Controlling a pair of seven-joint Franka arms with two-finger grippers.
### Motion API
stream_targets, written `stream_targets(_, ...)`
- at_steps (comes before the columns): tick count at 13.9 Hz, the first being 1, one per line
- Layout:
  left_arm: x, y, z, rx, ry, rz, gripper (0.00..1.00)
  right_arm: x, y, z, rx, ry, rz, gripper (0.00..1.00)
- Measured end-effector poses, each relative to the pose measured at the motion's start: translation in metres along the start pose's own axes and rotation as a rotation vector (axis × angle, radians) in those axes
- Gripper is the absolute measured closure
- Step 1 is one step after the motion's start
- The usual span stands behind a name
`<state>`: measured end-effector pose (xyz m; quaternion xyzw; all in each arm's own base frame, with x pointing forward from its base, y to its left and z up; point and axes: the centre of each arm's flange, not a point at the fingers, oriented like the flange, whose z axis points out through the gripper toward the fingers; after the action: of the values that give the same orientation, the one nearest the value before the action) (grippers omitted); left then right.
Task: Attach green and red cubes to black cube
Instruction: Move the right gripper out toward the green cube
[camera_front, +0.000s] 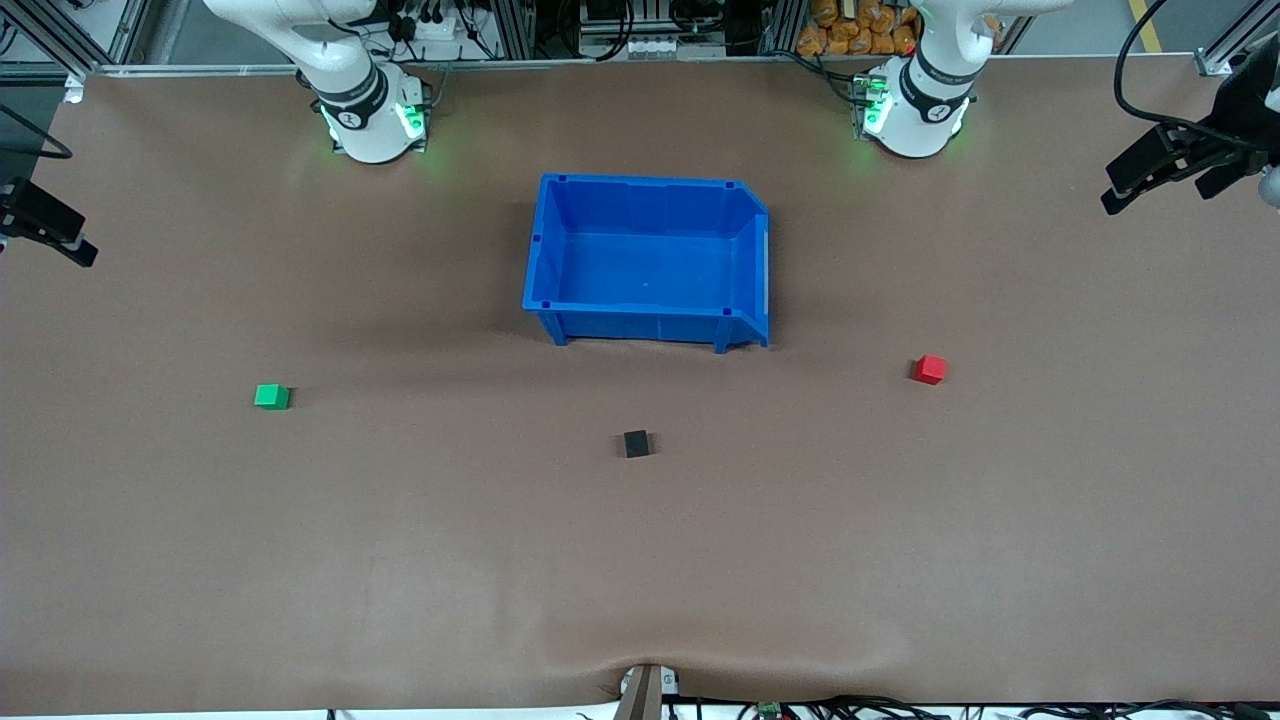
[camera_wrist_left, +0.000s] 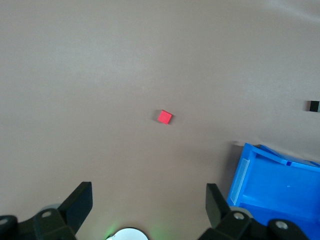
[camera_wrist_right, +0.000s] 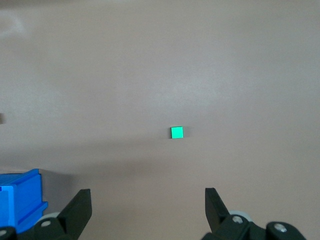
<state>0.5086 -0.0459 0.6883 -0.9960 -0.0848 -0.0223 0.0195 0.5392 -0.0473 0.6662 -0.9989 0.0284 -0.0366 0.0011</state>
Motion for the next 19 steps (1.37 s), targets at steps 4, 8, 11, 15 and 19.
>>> stream_targets(4, 0.0, 0.0, 0.0, 0.0, 0.0, 0.0, 0.0, 0.002, 0.0, 0.005, -0.001, -0.008, 0.0, 0.0)
stream_targets(8, 0.001, 0.002, 0.002, 0.001, -0.005, 0.003, 0.0, 0.003, 0.0, 0.006, -0.001, -0.011, 0.0, 0.0)
stream_targets(11, 0.003, 0.005, 0.007, 0.003, -0.013, 0.009, 0.0, 0.006, 0.0, 0.011, -0.002, -0.019, 0.0, 0.0)
stream_targets(15, -0.002, 0.026, 0.007, 0.005, -0.016, 0.047, 0.0, 0.011, 0.002, 0.021, -0.004, -0.037, 0.005, 0.0)
stream_targets(19, -0.006, 0.036, 0.007, 0.007, -0.021, 0.06, 0.0, 0.017, 0.003, 0.037, -0.006, -0.067, 0.008, 0.0)
